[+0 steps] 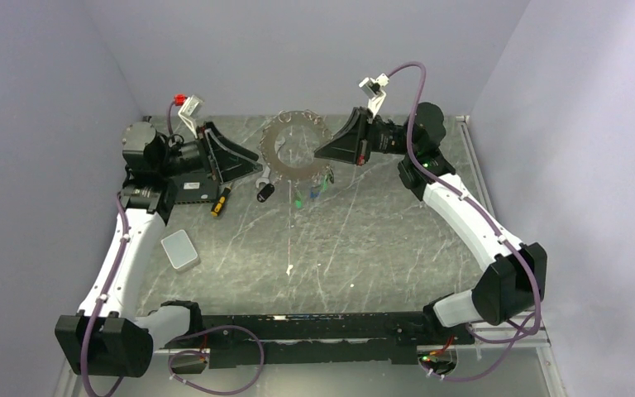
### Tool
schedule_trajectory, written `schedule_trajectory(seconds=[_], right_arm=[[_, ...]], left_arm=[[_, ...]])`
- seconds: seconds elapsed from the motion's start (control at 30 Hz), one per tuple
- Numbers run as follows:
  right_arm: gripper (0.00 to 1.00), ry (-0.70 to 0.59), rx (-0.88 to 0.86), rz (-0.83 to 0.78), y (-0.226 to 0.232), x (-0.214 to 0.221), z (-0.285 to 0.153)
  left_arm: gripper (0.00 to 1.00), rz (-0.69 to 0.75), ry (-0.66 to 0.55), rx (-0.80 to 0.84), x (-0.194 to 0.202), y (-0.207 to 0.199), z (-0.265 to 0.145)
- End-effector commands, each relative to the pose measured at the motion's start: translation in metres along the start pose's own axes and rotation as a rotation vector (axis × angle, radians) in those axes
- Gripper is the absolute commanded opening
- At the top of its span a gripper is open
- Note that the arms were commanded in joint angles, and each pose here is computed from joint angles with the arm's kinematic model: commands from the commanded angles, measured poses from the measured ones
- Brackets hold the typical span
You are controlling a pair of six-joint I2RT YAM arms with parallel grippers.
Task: Remove the keys from the keyring
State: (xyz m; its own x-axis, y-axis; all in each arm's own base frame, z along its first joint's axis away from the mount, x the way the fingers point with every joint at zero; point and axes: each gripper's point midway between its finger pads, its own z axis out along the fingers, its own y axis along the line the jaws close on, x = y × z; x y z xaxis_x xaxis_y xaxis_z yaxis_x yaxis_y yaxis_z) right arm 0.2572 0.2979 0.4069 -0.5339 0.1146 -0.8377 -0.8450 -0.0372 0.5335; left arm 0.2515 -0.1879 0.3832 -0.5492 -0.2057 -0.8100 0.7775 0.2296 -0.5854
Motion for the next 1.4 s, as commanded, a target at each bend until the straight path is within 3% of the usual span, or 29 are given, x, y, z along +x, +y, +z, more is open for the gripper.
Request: schedule_trajectory(seconds=[0.0,0.4,0.67,0.93,1.13,1.3,1.37], right_arm=[[0.00,-0.028,-0.068,-0.059,0.020,-0.008,0.000],[0.00,-0.007,-0.083,-0.024,0.015,0.004,0.007],[0.00,-0.004,-0.083,0.000,0.009,0.010,0.009],[0.00,0.001,-0.096,0.022,0.007,0.012,0.013],[0.00,-0.011,-0.104,0.039,0.006,0.012,0.015],[0.00,-0.024,-0.107,0.051,0.005,0.012,0.016],[0.00,-0.024,-0.106,0.057,0.003,0.013,0.017]], left_arm=[[0.93,0.035,-0.046,0.038,-0.016,-0.014,0.003],[0.84,-0.006,-0.045,0.051,-0.013,-0.009,0.010],[0.56,-0.048,-0.037,0.086,-0.008,-0.011,0.014],[0.61,-0.096,-0.028,0.123,0.000,-0.012,0.020],[0.50,-0.127,-0.042,0.132,0.000,-0.010,0.024],[0.47,-0.138,-0.049,0.131,-0.002,-0.009,0.025],[0.41,-0.137,-0.048,0.130,-0.003,-0.008,0.026]])
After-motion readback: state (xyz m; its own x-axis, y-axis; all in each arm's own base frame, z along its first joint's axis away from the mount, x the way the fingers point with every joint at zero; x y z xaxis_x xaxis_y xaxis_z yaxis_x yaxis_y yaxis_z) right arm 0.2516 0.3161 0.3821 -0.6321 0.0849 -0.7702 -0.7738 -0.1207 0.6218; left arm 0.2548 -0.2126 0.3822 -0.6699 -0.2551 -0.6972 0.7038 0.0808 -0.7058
